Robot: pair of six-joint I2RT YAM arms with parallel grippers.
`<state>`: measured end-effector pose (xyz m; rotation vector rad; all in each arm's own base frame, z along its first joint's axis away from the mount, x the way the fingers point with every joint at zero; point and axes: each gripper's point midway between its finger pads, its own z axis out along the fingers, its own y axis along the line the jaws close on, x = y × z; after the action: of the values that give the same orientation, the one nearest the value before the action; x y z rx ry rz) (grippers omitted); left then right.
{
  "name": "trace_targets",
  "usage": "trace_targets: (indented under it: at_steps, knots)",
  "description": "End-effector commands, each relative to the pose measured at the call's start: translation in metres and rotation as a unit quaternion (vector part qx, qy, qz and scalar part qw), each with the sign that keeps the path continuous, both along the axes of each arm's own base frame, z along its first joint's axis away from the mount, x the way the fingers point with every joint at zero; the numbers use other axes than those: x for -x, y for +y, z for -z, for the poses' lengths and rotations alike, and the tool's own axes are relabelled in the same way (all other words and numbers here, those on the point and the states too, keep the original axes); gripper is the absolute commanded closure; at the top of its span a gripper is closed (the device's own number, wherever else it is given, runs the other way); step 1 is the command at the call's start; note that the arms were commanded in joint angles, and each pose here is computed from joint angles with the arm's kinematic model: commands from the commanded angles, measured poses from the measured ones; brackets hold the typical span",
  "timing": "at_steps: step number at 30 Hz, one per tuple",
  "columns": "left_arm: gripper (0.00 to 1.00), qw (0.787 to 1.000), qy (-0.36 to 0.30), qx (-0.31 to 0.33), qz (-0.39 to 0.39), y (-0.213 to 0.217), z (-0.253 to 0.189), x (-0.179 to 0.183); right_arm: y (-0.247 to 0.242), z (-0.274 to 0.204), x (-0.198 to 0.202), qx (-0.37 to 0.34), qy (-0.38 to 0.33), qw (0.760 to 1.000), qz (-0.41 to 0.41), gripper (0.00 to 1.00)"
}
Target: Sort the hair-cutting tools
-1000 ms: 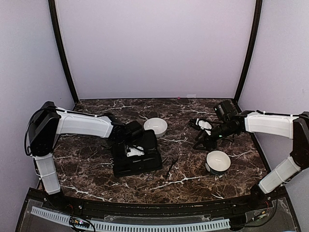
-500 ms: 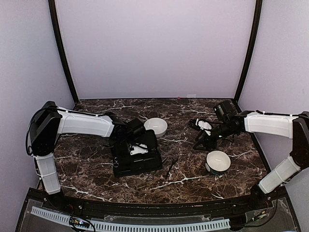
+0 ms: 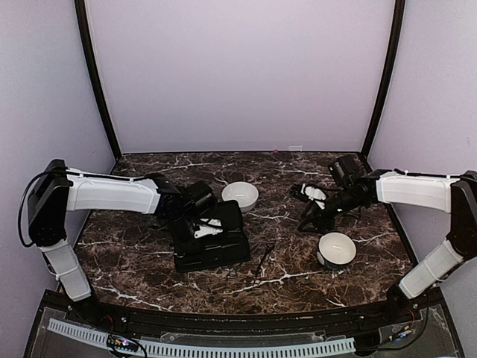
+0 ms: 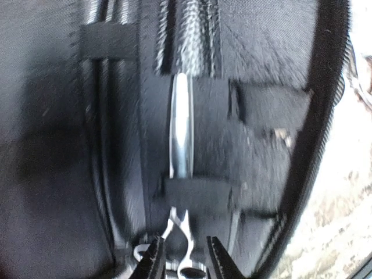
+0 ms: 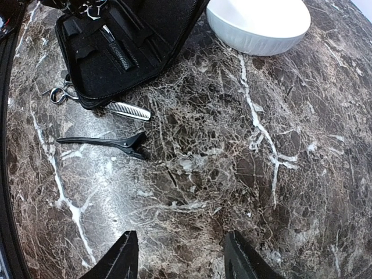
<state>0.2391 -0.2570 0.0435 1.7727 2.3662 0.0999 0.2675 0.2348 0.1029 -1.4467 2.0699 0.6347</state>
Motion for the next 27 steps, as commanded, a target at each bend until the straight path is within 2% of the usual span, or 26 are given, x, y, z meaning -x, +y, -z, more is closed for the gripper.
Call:
trace_targets:
  at_steps: [1, 4, 7, 11, 14, 18, 22, 27]
  knots:
    - [0.76, 0.998, -0.018, 0.008, -0.061, 0.021, -0.030, 0.004, 0.012, -0.013, 0.001, -0.015, 0.009, 1.000, -0.017, 0.50]
    - [0.75, 0.993, -0.036, 0.036, -0.109, 0.027, -0.044, -0.002, 0.021, -0.018, 0.001, -0.013, 0.008, 1.000, -0.027, 0.51]
    - [0.74, 0.977, -0.046, 0.065, -0.199, 0.039, -0.054, -0.017, 0.035, -0.021, -0.004, 0.003, 0.000, 1.000, -0.030, 0.53]
    - [0.79, 0.951, 0.006, 0.073, -0.299, 0.058, -0.046, -0.016, 0.065, -0.020, -0.007, 0.000, 0.025, 0.999, -0.031, 0.54]
    - [0.87, 0.941, 0.016, 0.083, -0.327, 0.062, -0.033, -0.010, 0.096, -0.009, 0.002, -0.008, 0.064, 0.997, -0.042, 0.55]
    - [0.94, 0.924, 0.073, 0.107, -0.359, 0.060, -0.013, 0.004, 0.125, 0.021, 0.011, 0.042, 0.047, 0.996, -0.058, 0.56]
    - [0.96, 0.922, 0.077, 0.098, -0.365, 0.065, -0.001, 0.010, 0.141, 0.048, 0.015, 0.074, 0.057, 0.994, -0.059, 0.56]
    - [0.96, 0.923, 0.074, 0.126, -0.356, 0.059, -0.001, 0.009, 0.149, 0.071, 0.027, 0.101, 0.069, 0.990, -0.074, 0.57]
